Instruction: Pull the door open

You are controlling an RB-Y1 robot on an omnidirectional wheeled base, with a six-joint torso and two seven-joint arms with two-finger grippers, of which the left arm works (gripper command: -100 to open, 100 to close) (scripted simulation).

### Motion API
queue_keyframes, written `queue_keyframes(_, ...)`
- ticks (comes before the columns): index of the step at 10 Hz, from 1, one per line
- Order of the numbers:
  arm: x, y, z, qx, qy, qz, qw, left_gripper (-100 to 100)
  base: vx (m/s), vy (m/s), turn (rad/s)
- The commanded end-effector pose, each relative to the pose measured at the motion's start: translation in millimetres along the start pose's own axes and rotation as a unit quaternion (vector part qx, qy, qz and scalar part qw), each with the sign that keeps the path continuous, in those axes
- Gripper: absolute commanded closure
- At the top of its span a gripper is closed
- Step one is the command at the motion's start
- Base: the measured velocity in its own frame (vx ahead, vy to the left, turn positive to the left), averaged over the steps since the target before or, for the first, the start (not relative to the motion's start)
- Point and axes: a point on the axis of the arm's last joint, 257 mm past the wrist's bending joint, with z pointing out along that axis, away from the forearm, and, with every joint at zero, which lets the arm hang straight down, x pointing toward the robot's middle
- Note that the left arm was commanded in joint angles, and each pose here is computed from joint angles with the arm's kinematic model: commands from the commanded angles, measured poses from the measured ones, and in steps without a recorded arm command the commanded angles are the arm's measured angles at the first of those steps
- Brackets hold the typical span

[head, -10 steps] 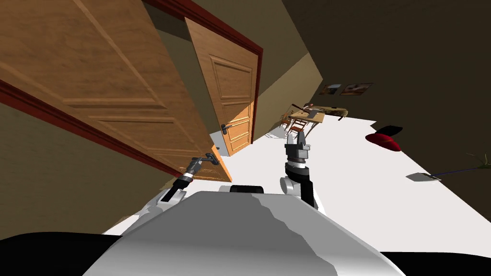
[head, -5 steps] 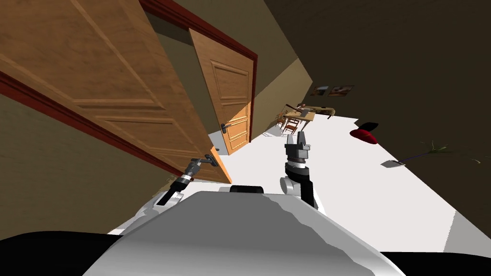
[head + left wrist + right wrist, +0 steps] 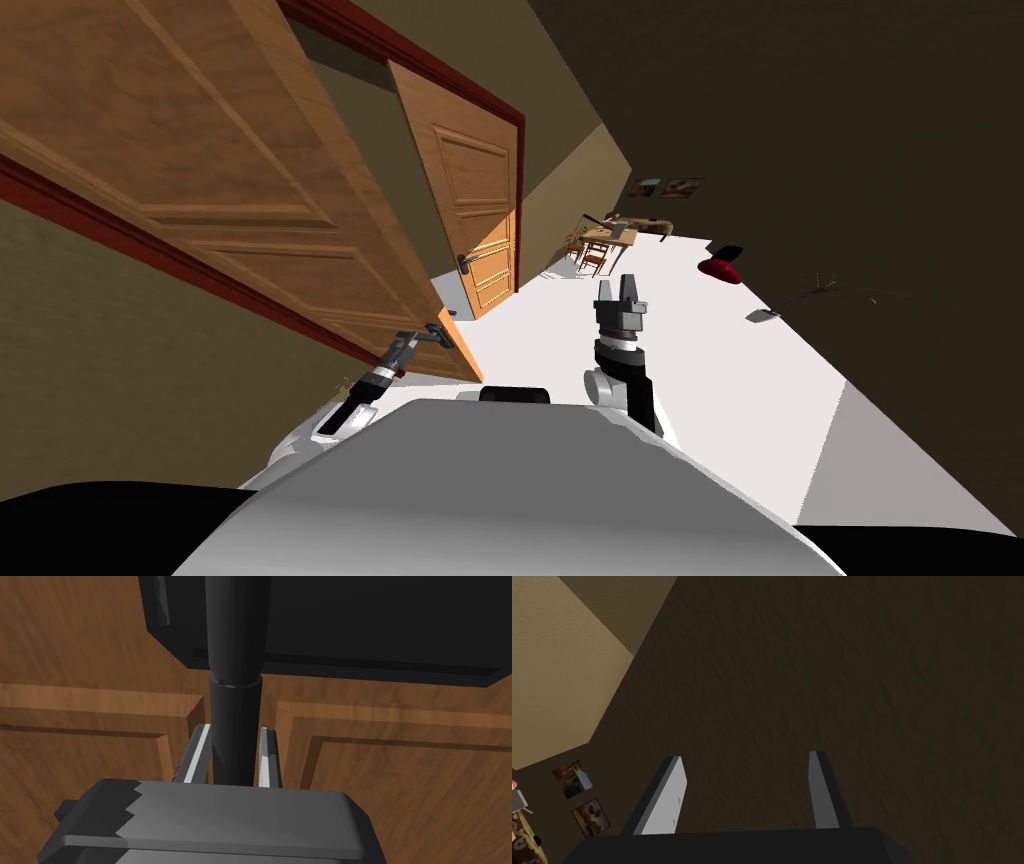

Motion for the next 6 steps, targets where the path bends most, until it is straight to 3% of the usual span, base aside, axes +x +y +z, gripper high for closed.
queue_keyframes(1, 7.3, 4.1, -5.1, -0.001, 0.012, -0.004, 0.9999, 100, -0.178, 0.09, -0.126)
queue_keyframes(6, 4.8, 3.8, -13.1, -0.001, 0.021, -0.003, 0.9998, 100, -0.181, 0.074, -0.12)
